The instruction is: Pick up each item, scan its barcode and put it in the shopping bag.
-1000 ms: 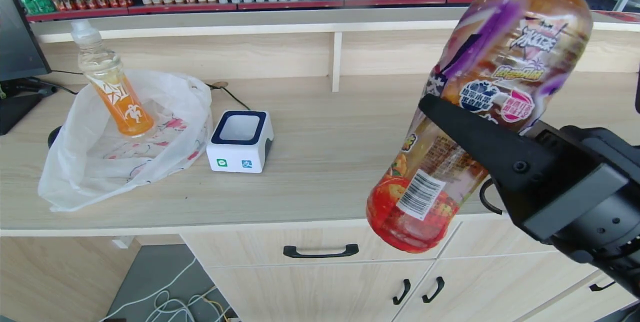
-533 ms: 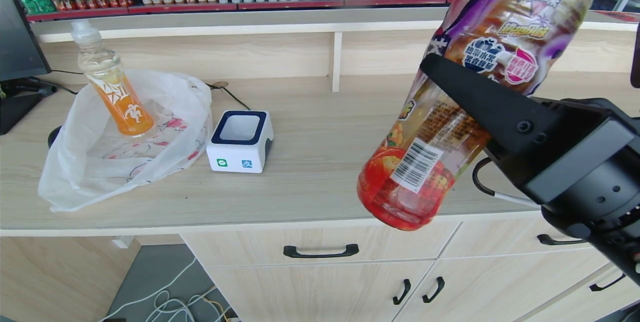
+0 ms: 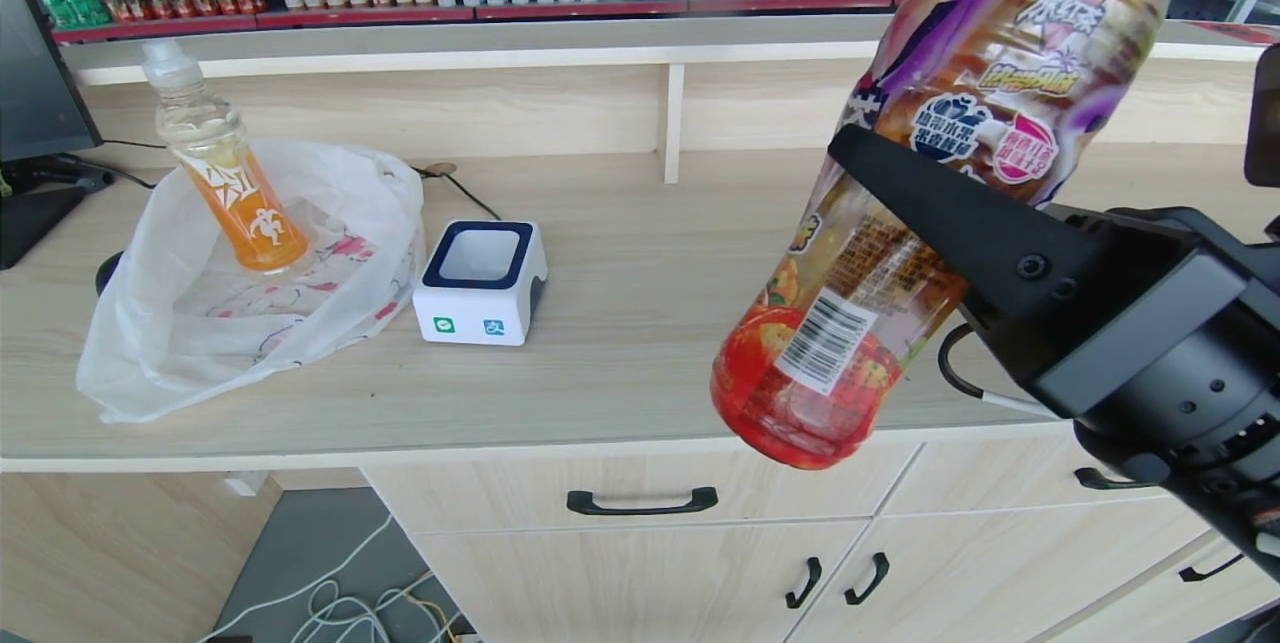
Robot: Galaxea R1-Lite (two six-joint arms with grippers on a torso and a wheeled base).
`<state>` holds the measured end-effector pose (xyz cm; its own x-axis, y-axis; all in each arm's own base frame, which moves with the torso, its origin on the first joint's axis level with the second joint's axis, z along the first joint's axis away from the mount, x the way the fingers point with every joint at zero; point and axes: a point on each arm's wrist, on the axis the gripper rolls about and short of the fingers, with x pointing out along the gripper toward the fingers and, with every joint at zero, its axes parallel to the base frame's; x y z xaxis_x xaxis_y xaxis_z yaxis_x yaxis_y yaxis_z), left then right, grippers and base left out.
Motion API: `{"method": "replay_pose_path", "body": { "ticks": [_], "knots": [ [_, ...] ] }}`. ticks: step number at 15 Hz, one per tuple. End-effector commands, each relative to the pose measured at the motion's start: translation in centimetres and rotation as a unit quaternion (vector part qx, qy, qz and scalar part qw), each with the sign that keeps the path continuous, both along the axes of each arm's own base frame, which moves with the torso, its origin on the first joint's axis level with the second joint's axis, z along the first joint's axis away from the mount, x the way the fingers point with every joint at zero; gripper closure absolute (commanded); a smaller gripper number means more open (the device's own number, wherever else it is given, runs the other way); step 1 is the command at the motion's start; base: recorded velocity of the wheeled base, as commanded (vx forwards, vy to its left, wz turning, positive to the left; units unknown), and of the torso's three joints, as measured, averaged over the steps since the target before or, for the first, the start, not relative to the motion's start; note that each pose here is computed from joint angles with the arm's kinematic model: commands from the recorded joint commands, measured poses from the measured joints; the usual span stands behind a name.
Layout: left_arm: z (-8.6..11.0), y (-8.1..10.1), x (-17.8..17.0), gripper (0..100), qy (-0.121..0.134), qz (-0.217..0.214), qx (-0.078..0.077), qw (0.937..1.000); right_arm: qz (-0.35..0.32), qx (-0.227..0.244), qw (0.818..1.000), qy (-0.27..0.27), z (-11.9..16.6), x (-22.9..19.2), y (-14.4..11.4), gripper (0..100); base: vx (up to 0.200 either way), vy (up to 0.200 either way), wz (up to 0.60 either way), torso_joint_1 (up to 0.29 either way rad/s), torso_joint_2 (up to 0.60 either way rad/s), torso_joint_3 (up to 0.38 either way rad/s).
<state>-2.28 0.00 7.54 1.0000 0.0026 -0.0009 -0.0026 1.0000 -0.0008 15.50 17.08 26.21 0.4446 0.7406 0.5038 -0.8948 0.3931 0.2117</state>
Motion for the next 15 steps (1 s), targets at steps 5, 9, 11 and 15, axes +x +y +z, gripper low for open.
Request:
{"method": "replay_pose_path", "body": {
  "ticks": [5, 9, 11, 15],
  "knots": [
    [0.0, 0.0, 0.0, 0, 0.0, 0.0, 0.0, 1.0, 0.003, 0.001, 1.0, 0.004, -0.1, 0.0, 0.1, 100, 0.0, 0.0, 0.0, 0.0, 0.0, 0.0],
    [0.0, 0.0, 0.0, 0, 0.0, 0.0, 0.0, 1.0, 0.003, -0.003, 1.0, 0.009, -0.4, 0.0, 0.1, 100, 0.0, 0.0, 0.0, 0.0, 0.0, 0.0],
    [0.0, 0.0, 0.0, 0, 0.0, 0.0, 0.0, 1.0, 0.006, -0.014, 1.0, 0.018, -1.2, -0.4, -0.1, 100, 0.0, 0.0, 0.0, 0.0, 0.0, 0.0],
    [0.0, 0.0, 0.0, 0, 0.0, 0.0, 0.0, 1.0, -0.002, -0.033, 0.999, 0.018, -2.0, -0.5, -0.2, 100, 0.0, 0.0, 0.0, 0.0, 0.0, 0.0]
  ]
}}
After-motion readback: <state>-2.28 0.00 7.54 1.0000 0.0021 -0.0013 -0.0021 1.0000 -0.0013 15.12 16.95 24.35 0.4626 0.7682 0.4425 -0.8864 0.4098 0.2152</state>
